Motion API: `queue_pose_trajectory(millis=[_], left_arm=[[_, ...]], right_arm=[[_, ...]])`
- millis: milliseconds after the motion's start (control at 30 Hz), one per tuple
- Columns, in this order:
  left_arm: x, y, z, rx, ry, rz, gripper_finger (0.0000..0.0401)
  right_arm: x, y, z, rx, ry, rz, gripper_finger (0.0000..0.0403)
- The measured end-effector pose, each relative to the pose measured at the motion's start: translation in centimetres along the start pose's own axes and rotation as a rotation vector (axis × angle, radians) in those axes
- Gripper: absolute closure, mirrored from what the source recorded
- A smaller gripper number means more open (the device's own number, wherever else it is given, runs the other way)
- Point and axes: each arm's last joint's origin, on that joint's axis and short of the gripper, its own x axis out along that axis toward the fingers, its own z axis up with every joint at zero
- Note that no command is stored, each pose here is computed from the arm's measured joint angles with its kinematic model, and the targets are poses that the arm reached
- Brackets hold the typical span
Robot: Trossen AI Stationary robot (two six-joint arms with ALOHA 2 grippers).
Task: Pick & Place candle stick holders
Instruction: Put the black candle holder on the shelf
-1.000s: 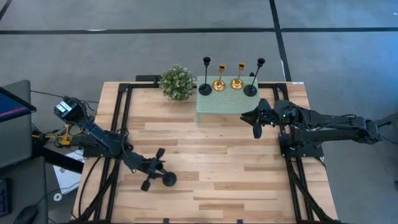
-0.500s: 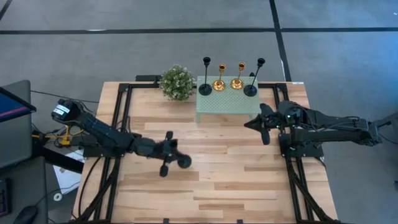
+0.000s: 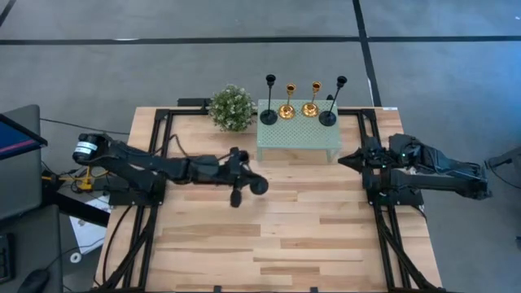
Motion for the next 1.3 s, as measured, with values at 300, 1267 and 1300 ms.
queue_pose_trajectory(millis=[300,1267,1300], left_arm=[[4.7,2.0,3.7,0.071,0.004,0.094,0.0389],[13.9,12.5,8.7,0.055,0.012,0.221,0.0389],[14.1,12.8,8.7,0.052,0.017,0.223,0.0389]], right_arm=[[-0.1,-0.3,-0.8,0.011,0.081,-0.026,0.0403],[1.3,0.7,-0.2,-0.087,-0.125,0.106,0.0403],[1.3,0.8,-0.2,-0.089,-0.125,0.11,0.0403]])
